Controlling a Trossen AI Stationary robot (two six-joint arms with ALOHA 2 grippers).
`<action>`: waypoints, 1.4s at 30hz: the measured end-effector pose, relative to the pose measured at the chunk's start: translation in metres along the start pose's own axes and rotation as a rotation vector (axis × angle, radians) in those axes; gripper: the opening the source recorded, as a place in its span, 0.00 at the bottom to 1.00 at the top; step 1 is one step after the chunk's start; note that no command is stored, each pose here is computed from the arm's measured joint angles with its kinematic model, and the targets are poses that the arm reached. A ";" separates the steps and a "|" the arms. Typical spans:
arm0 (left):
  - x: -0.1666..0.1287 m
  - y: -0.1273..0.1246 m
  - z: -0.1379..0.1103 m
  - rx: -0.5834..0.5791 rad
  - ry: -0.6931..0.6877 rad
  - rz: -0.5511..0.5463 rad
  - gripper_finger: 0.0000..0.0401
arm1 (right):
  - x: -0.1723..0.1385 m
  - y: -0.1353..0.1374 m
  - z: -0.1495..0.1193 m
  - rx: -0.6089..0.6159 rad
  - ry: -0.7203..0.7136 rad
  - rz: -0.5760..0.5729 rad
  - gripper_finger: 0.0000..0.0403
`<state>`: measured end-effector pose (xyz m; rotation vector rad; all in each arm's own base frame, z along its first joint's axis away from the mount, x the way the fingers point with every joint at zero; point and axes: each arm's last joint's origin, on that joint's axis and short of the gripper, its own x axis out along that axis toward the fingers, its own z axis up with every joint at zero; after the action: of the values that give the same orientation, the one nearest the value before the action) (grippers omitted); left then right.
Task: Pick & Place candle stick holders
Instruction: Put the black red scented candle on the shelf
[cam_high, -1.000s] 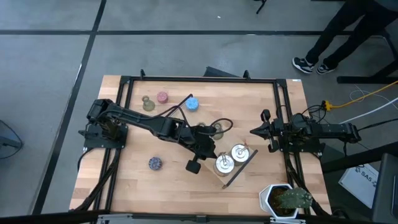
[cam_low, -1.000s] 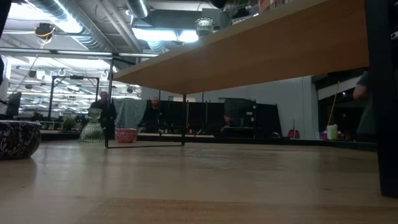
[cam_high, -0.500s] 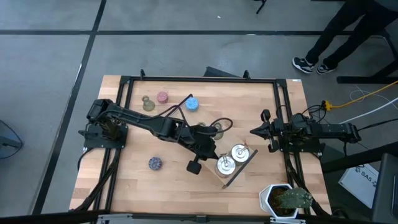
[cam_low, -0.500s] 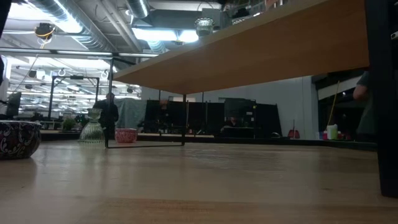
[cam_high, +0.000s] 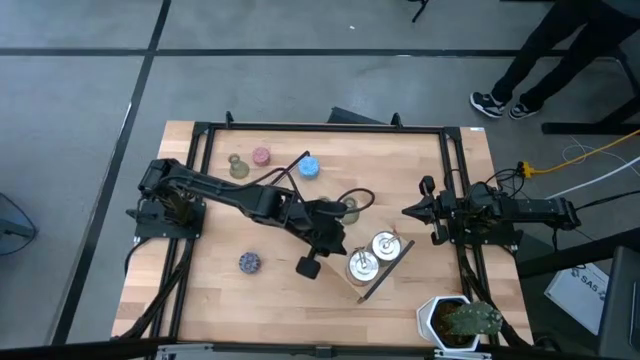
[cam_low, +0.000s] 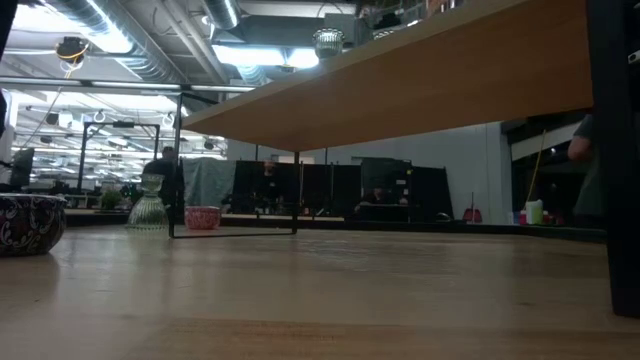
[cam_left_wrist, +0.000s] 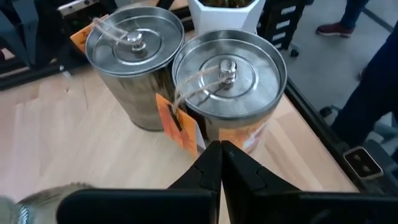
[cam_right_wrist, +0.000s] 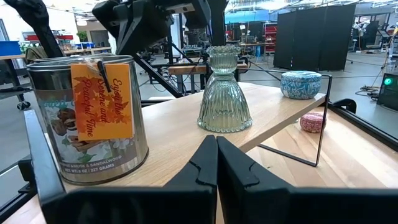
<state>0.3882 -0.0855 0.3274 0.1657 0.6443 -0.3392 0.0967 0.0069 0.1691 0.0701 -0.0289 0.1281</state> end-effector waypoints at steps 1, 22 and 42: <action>-0.002 0.000 0.001 -0.002 0.012 -0.002 0.00 | 0.000 0.000 0.000 0.000 0.000 0.000 0.00; -0.030 -0.007 -0.030 -0.071 0.206 -0.049 0.00 | 0.000 0.000 0.000 0.000 0.000 0.000 0.00; -0.090 -0.025 -0.080 -0.080 0.186 -0.163 0.00 | 0.000 0.000 0.000 0.000 0.000 0.000 0.00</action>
<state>0.2668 -0.0653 0.3185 0.0688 0.8566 -0.4582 0.0967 0.0069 0.1691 0.0701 -0.0289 0.1285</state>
